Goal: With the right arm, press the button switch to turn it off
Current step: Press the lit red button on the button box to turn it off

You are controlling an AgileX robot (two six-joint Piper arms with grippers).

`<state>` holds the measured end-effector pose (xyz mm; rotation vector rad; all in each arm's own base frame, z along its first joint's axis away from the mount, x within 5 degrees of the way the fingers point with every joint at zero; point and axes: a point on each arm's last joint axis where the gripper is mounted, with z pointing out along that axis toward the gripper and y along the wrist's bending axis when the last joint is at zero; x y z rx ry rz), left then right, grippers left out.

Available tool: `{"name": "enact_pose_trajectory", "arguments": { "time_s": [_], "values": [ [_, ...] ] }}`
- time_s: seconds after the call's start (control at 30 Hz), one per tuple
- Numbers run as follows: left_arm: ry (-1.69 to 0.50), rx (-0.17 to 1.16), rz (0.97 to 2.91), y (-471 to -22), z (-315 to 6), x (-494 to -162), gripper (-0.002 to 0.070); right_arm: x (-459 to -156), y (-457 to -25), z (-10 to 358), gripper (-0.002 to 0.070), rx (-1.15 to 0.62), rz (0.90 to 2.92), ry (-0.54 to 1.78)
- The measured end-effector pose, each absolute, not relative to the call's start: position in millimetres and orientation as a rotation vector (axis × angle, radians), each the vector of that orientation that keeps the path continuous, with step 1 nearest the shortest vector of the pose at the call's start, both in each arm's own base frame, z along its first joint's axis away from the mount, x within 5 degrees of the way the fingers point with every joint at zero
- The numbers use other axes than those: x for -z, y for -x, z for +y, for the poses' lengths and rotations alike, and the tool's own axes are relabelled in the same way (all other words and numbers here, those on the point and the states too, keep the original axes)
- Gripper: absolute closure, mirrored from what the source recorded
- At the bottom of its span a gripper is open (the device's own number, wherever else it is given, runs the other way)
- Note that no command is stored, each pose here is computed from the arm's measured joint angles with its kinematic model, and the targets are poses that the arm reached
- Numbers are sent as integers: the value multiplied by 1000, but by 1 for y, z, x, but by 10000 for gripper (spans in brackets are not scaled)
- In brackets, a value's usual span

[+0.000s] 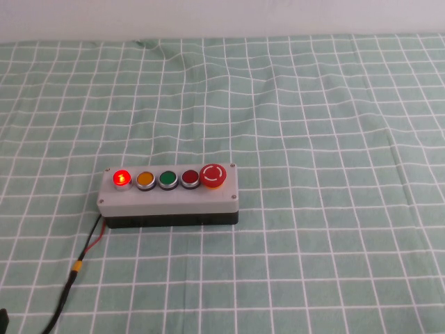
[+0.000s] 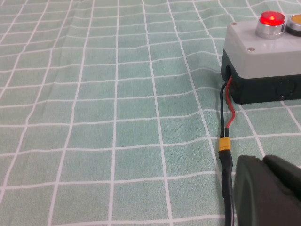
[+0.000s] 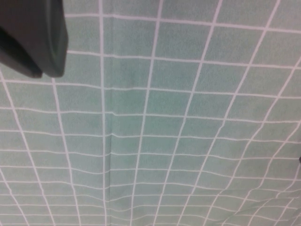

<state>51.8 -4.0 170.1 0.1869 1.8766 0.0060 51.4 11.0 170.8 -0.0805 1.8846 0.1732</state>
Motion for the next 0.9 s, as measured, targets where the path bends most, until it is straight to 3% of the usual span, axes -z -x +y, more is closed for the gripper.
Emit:
{"name": "enact_pose_trajectory", "arguments": {
  "time_s": [0.5,0.67,0.9],
  "values": [
    [-187,-6,1877,-52,-4,-170,678,-180,-54,11,692,-195,1779,43],
    [-187,-6,1875,-52,-4,-170,678,-195,-56,8,692,-184,1616,14],
    [-187,-6,1875,-52,-4,-170,678,-230,-52,0,692,-151,1223,-51]
  ]
}}
